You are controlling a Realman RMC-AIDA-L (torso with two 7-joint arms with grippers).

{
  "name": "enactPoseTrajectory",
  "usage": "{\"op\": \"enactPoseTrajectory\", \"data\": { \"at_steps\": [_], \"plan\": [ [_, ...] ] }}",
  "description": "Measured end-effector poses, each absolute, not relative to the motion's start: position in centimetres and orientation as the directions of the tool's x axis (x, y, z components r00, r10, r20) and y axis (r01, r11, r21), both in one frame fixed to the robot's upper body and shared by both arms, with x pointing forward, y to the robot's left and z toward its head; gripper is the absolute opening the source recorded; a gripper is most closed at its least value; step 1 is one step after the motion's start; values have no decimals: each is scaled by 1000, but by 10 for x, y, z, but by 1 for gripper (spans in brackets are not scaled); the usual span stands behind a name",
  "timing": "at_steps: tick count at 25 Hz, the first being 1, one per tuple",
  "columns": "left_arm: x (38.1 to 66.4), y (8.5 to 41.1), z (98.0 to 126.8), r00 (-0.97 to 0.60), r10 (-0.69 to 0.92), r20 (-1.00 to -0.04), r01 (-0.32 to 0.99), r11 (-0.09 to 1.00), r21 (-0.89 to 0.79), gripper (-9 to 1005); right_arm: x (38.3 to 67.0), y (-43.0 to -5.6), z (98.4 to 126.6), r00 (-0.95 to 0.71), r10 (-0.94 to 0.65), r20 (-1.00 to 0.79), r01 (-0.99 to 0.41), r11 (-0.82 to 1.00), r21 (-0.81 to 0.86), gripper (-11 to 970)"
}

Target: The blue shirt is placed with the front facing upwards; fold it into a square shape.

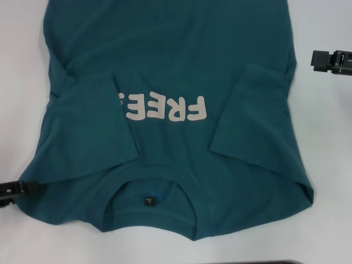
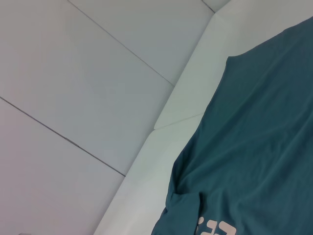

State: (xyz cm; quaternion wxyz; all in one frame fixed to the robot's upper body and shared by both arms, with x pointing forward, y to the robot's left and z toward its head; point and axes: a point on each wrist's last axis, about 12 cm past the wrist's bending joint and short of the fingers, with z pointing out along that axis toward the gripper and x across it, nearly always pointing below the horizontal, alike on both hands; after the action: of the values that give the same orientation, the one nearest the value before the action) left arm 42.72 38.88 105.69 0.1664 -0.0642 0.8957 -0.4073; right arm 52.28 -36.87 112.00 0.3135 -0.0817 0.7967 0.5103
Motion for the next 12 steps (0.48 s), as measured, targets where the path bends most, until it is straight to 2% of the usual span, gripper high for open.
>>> {"op": "enactPoseTrajectory", "data": {
  "at_steps": [7, 12],
  "plan": [
    [431, 387, 1068, -926, -287, -243, -10, 665, -747, 641, 522, -371, 1121, -784, 204, -586, -451, 462, 764, 864],
    [434, 382, 1069, -940, -256, -226, -2, 664, -747, 528, 522, -372, 1122, -781, 210, -589, -451, 463, 763, 864]
  ]
}}
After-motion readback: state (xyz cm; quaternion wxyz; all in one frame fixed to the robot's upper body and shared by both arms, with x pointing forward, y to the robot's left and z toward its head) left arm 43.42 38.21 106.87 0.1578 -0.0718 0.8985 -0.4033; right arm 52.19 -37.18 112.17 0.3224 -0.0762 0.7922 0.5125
